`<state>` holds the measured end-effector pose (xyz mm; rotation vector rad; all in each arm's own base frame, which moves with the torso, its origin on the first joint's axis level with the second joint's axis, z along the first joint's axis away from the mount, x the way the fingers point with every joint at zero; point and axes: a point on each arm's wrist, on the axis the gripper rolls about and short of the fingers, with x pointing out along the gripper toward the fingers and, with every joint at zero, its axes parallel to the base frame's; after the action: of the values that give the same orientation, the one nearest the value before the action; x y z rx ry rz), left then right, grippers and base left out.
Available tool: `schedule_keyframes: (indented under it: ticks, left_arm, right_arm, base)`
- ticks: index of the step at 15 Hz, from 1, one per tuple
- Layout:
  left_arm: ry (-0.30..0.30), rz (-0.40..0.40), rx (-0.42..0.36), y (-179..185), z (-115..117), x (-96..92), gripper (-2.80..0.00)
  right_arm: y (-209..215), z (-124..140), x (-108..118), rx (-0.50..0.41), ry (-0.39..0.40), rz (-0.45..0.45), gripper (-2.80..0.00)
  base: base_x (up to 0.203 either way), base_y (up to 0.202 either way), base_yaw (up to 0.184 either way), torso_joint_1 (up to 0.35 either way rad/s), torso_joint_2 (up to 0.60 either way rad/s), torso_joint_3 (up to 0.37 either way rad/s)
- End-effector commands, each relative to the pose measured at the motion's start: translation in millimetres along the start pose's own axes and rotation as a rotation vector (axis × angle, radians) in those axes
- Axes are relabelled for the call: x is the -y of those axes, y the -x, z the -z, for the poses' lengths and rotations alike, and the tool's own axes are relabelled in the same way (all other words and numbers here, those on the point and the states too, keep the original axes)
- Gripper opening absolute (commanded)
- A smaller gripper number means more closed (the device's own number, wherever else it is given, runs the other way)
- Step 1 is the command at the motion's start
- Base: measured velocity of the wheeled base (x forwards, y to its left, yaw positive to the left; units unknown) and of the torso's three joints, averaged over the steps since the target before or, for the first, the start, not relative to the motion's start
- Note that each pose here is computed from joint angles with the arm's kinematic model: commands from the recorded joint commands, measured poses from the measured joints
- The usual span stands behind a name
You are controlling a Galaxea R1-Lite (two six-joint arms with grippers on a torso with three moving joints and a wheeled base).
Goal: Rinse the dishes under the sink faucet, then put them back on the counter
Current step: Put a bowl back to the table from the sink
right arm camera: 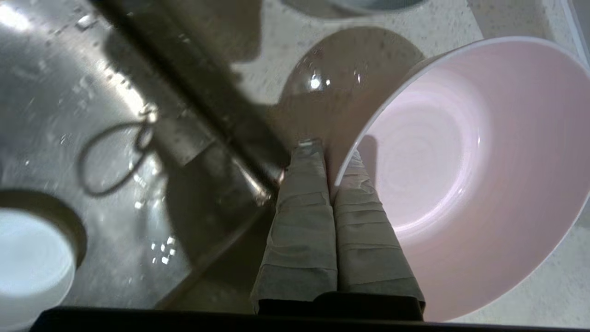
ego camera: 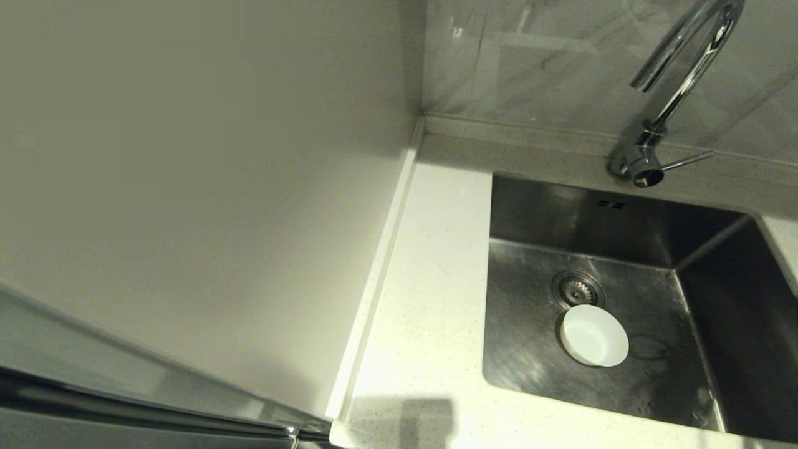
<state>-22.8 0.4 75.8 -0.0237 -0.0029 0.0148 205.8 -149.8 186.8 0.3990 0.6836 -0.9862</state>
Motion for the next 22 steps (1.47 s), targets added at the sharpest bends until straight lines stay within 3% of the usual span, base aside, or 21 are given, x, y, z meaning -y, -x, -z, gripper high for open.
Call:
schedule_keyframes:
  ticks: [1,8,9,15,18,20,22]
  left_arm:
    - [0.001,0.0,0.003,0.2,0.0,0.0,-2.8]
    - [-0.001,0.0,0.003,0.2,0.0,0.0,-2.8]
    - [0.0,0.0,0.004,0.2,0.0,0.0,-2.8]
    - [0.001,0.0,0.005,0.3,0.1,0.0,-2.8]
    - [0.001,0.0,0.004,0.3,0.1,0.0,-2.8]
    - [0.001,0.0,0.003,0.2,0.0,0.0,-2.8]
    - [0.001,0.0,0.003,0.2,0.0,0.0,-2.8]
  right_arm:
    - [-30.1,1.4,-0.6,-0.05,-0.005,0.041,-2.8]
    - [-60.7,-13.3,9.1,-0.046,-0.054,0.091,-2.8]
    - [-59.5,-14.6,9.1,-0.039,-0.058,0.088,0.0]
    - [-32.5,-25.0,14.1,0.043,-0.086,0.065,0.0]
    - [-1.7,-33.3,19.4,0.129,-0.111,0.032,0.0]
    - [34.2,-38.0,24.5,0.201,-0.126,-0.033,0.0]
    - [65.2,-37.1,14.9,0.202,-0.087,-0.161,0.0]
  base:
    - [0.0,0.0,0.0,0.0,0.0,0.0]
    - [0.0,0.0,0.0,0.0,0.0,0.0]
    - [0.0,0.0,0.0,0.0,0.0,0.0]
    - [0.0,0.0,0.0,0.0,0.0,0.0]
    - [0.0,0.0,0.0,0.0,0.0,0.0]
    - [0.0,0.0,0.0,0.0,0.0,0.0]
    - [0.0,0.0,0.0,0.0,0.0,0.0]
